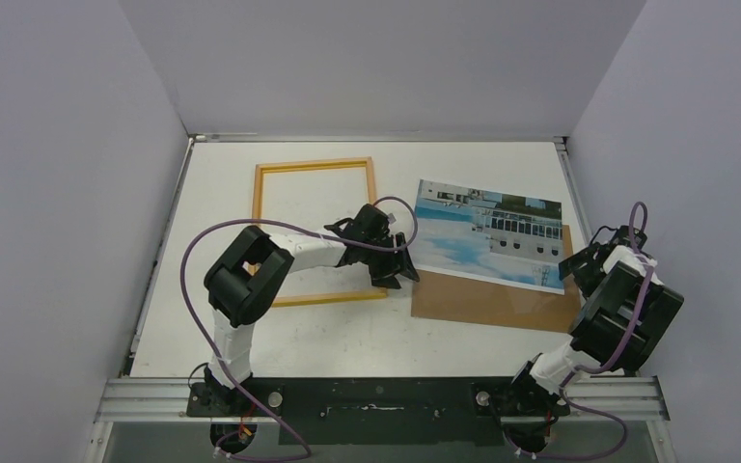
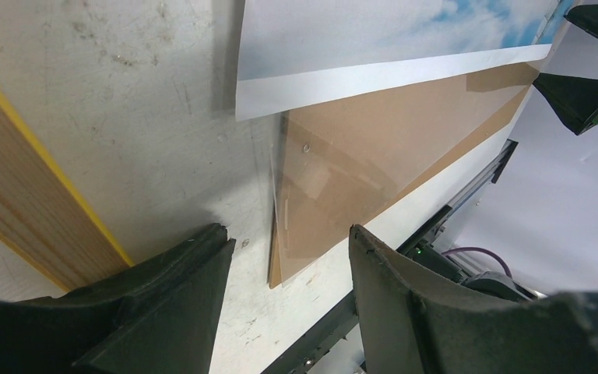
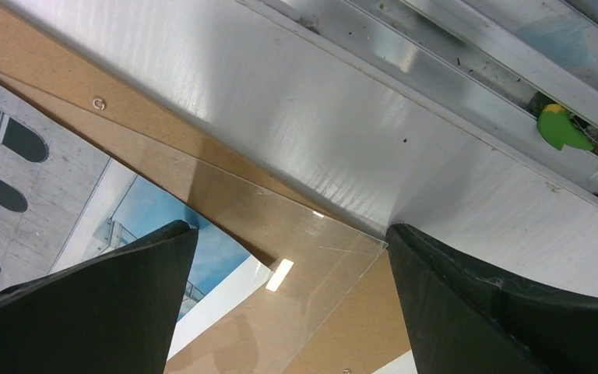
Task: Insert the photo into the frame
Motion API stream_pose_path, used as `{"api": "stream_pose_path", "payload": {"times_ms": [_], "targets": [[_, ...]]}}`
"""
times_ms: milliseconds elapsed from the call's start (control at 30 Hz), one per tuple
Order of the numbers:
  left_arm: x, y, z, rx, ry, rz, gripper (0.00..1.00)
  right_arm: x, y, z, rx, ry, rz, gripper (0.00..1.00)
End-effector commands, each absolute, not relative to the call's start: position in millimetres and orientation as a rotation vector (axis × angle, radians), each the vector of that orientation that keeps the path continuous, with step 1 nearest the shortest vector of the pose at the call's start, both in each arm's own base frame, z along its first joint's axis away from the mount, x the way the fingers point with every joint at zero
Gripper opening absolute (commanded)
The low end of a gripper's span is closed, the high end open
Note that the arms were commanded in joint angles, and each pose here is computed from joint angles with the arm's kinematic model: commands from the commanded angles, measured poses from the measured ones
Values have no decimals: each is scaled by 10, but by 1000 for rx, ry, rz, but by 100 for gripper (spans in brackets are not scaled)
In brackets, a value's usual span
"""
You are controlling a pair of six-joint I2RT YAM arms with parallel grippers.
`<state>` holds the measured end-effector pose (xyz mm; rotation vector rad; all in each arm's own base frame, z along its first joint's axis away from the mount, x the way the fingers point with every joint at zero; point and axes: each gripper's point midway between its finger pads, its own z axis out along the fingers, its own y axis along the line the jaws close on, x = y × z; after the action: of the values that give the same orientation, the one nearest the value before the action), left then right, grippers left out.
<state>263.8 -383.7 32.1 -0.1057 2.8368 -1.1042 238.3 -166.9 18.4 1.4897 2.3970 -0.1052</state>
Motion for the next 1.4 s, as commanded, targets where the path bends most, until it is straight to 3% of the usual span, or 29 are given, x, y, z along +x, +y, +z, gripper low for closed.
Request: {"api": "stream_pose_path", "payload": {"times_ms": [0, 333, 900, 1367], "targets": [[2626, -3599, -113, -122, 2921, -915, 56, 2528, -1553, 254, 1431, 2366, 11, 97], [2769, -3530, -55, -186, 2893, -951, 56, 2678, -1356, 338, 1302, 2398, 81, 91], [2917, -3580, 149, -158, 2843, -1074, 49, 2831, -1312, 604, 1218, 2329, 103, 91], [3022, -3418, 31, -165, 2873, -970, 48, 2957, -994, 699, 1102, 2262, 247, 86]]}}
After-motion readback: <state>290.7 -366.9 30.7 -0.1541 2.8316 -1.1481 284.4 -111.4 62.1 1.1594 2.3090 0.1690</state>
